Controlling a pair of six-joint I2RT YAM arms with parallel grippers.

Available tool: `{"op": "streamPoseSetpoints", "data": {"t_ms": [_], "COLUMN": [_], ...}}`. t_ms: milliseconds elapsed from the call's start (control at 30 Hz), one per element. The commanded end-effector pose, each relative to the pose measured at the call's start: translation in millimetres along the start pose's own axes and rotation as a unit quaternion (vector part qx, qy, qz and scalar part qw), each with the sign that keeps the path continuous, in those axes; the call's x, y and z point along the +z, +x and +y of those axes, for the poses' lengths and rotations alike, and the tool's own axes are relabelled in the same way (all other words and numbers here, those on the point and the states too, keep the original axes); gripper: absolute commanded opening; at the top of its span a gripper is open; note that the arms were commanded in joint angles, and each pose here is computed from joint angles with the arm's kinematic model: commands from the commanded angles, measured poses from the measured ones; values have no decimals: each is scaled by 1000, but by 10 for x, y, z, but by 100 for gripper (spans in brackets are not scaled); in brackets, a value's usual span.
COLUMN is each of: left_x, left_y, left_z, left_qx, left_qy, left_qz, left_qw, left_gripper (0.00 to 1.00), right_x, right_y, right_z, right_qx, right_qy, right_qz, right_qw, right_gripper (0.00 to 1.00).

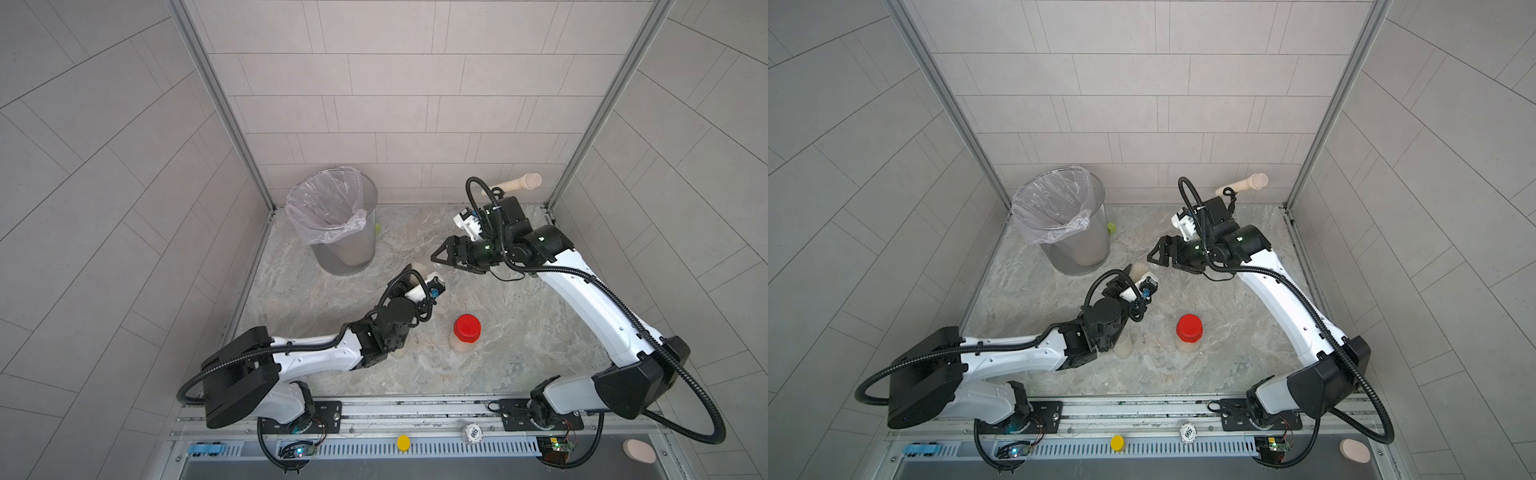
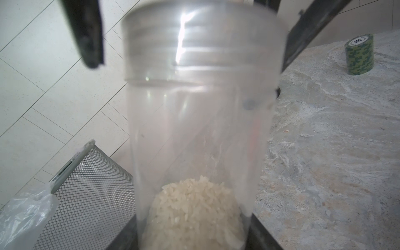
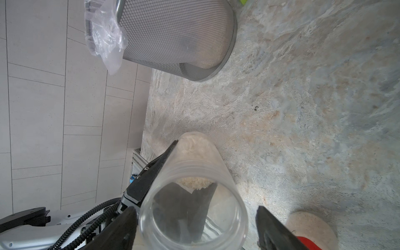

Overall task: Empty moldy rice from jars
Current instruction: Unscrew the lid from the jar.

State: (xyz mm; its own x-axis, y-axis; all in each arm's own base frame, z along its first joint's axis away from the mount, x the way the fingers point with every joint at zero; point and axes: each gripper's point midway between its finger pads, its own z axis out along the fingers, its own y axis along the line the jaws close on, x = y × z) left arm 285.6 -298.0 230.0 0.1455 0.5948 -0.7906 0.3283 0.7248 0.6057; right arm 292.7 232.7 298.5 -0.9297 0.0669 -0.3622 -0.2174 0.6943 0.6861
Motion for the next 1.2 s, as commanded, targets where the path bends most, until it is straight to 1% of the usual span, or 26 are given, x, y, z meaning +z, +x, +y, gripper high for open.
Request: {"op": "streamPoseSetpoints", "data": {"t_ms": [0, 167, 267, 467, 533, 567, 600, 667, 733, 767, 800, 867, 933, 1000, 1067, 1167], "left_x": [-28, -33, -30, -33, -38, -42, -54, -89, -148, -192, -214, -266, -298, -319, -328, -325], "left_y": [-141, -147, -141, -125, -133, -143, -153, -194, -275, -340, -382, -430, -439, -430, -414, -380], "left_z": [98, 82, 76, 63, 52, 38, 17, -11, -48, -64, -69, -80, -78, -93, -108, -98], "left_qx": [-17, -21, -20, -24, -27, -32, -38, -67, -118, -145, -162, -182, -189, -191, -191, -192], "left_qy": [-15, -10, -9, -7, 0, 6, 14, 35, 65, 83, 94, 112, 120, 136, 145, 141], "left_qz": [-21, -22, -19, -17, -18, -20, -22, -31, -54, -69, -77, -84, -89, -88, -84, -82], "left_qw": [1000, 999, 1000, 1000, 999, 999, 999, 997, 989, 984, 979, 973, 971, 968, 967, 968], "left_gripper": [35, 35, 35, 35, 35, 35, 34, 34, 34, 34, 34, 33, 32, 31, 31, 30], "right_x": [-22, -10, 9, 15, 8, -7, -14, -44, -58, -61, -69, -78, -108, -112, -56, 38], "right_y": [-26, -14, -11, -6, 14, 16, 26, 61, 81, 97, 125, 176, 265, 385, 473, 520], "right_z": [69, 93, 92, 116, 124, 135, 155, 245, 282, 309, 346, 393, 421, 422, 335, 166], "right_qx": [-10, -18, -19, -36, -46, -57, -74, -122, -166, -191, -216, -267, -318, -383, -437, -489], "right_qy": [-7, -13, -14, -14, -14, -14, -16, -38, -44, -48, -54, -64, -67, -70, -54, -31], "right_qz": [-2, 3, 6, 8, 13, 13, 17, 27, 34, 39, 45, 55, 71, 86, 102, 118], "right_qw": [1000, 1000, 1000, 999, 999, 998, 997, 991, 985, 980, 974, 960, 943, 917, 892, 864], "right_gripper": [86, 84, 80, 63, 53, 47, 43, 41, 31, 29, 29, 28, 28, 29, 30, 30]}}
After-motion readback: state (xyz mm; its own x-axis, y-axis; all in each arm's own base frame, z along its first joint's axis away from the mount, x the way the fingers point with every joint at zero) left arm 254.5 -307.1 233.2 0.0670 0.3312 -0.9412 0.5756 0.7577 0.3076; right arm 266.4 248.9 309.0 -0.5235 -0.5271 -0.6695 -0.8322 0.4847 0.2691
